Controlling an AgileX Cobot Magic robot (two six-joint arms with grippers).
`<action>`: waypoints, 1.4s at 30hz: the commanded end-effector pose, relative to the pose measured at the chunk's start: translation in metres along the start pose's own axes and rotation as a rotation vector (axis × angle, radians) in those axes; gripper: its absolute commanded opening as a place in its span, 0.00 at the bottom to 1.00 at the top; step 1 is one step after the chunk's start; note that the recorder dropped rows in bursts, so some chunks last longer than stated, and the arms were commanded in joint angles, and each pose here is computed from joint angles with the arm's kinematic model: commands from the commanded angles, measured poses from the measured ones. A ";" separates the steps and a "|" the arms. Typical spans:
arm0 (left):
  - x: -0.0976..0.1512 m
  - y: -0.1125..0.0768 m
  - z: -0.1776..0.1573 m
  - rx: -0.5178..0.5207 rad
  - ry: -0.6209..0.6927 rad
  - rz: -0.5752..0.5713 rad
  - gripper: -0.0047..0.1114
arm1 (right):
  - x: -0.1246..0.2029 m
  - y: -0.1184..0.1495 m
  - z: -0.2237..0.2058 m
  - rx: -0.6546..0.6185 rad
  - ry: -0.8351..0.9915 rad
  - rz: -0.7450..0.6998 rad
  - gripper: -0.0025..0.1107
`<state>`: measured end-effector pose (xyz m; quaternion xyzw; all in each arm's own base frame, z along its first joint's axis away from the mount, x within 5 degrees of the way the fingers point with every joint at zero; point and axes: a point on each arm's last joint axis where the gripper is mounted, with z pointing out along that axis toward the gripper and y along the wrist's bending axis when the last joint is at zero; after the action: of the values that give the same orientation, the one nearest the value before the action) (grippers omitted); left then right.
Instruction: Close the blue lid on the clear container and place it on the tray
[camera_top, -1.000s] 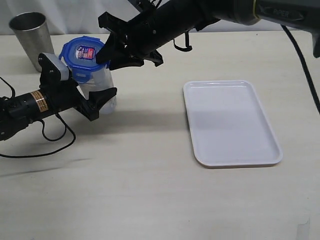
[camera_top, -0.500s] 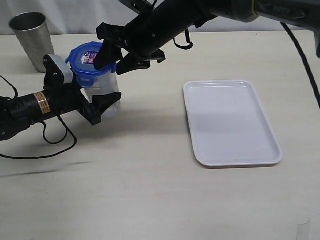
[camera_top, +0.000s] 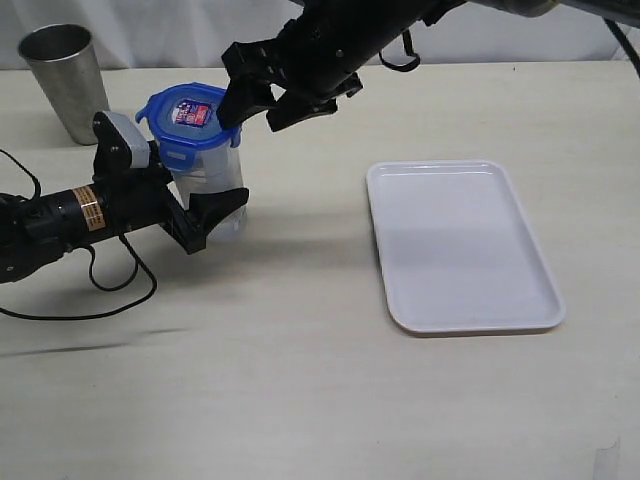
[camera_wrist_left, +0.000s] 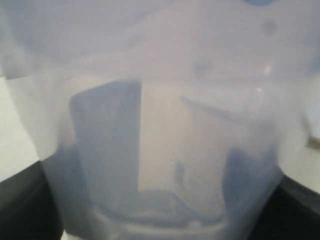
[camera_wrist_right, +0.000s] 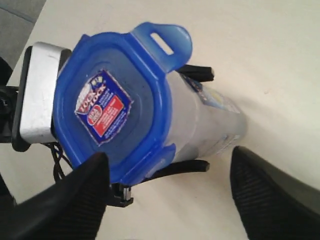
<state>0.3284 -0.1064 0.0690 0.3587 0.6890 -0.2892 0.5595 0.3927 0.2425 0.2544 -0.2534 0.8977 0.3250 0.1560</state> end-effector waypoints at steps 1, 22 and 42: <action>-0.003 -0.004 0.001 0.017 -0.012 0.000 0.04 | -0.009 0.015 -0.042 0.086 -0.106 -0.167 0.60; -0.003 -0.004 0.001 0.020 -0.012 0.005 0.04 | 0.024 0.131 0.034 0.448 0.086 -1.116 0.48; -0.003 -0.004 0.001 0.018 -0.012 0.005 0.04 | 0.038 0.115 0.086 0.552 0.232 -1.195 0.39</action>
<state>0.3288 -0.1060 0.0686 0.3524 0.6940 -0.2900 0.5568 0.3117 0.3527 0.2547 -0.6749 0.6717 -0.0752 0.2961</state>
